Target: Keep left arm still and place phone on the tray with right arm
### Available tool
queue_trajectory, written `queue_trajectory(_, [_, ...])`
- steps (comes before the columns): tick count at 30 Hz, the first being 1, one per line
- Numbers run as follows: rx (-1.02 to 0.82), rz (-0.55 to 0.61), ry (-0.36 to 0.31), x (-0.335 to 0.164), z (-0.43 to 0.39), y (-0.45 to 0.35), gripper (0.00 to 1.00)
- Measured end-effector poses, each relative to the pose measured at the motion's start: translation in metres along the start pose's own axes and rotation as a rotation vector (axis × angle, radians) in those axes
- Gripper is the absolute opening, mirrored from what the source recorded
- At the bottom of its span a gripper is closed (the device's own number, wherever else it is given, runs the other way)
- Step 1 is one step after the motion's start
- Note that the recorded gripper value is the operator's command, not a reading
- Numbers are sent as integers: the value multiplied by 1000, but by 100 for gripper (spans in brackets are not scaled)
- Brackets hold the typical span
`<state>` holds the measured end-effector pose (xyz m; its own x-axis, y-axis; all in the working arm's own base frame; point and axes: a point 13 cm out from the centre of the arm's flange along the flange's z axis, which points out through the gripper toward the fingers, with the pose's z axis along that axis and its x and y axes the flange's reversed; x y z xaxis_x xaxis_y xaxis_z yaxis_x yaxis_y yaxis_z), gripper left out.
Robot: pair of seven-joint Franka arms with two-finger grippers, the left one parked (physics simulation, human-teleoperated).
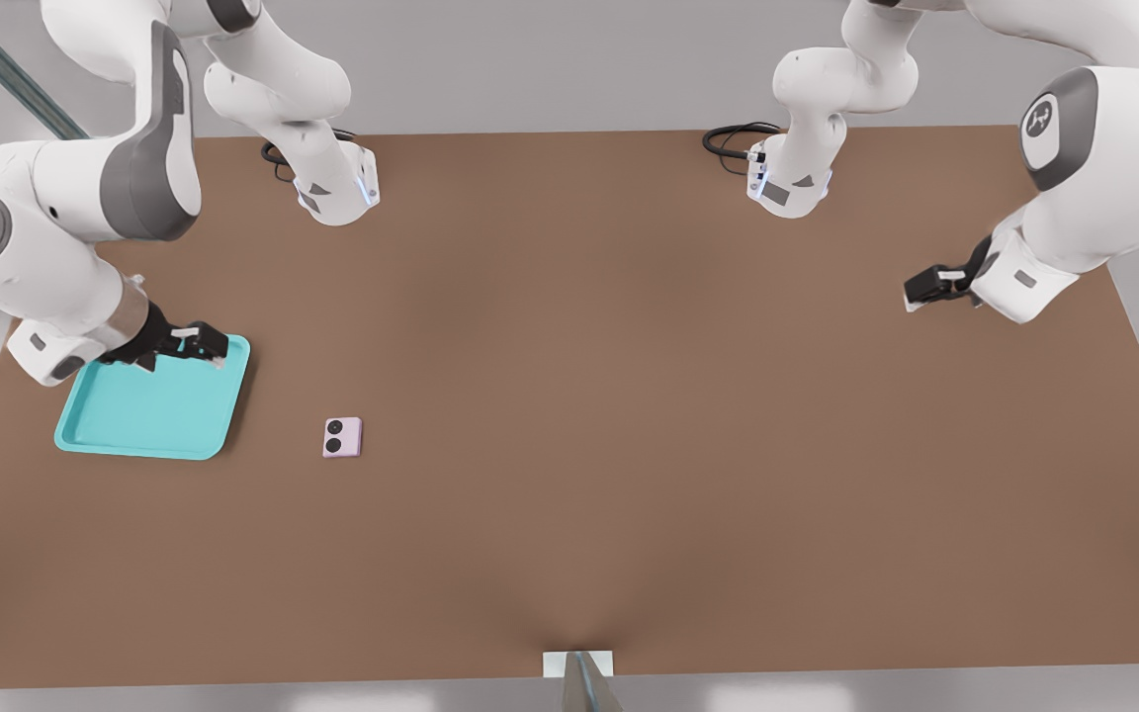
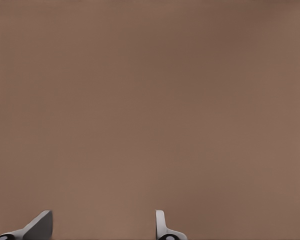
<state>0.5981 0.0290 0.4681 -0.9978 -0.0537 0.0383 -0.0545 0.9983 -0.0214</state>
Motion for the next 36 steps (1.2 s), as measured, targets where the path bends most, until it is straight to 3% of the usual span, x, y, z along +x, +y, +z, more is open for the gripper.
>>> queue_trajectory(4, [-1, -14, -12, -14, 24, 10, 100])
queue_trajectory(12, [-7, -75, 127, -19, 231, 65, 100])
queue_trajectory(16, [-8, -60, 110, -18, 309, 73, 100])
queue_trajectory(25, [-21, -4, 27, -26, 368, 77, 100])
queue_trajectory(36, [-54, 2, 48, -5, 411, 57, 100])
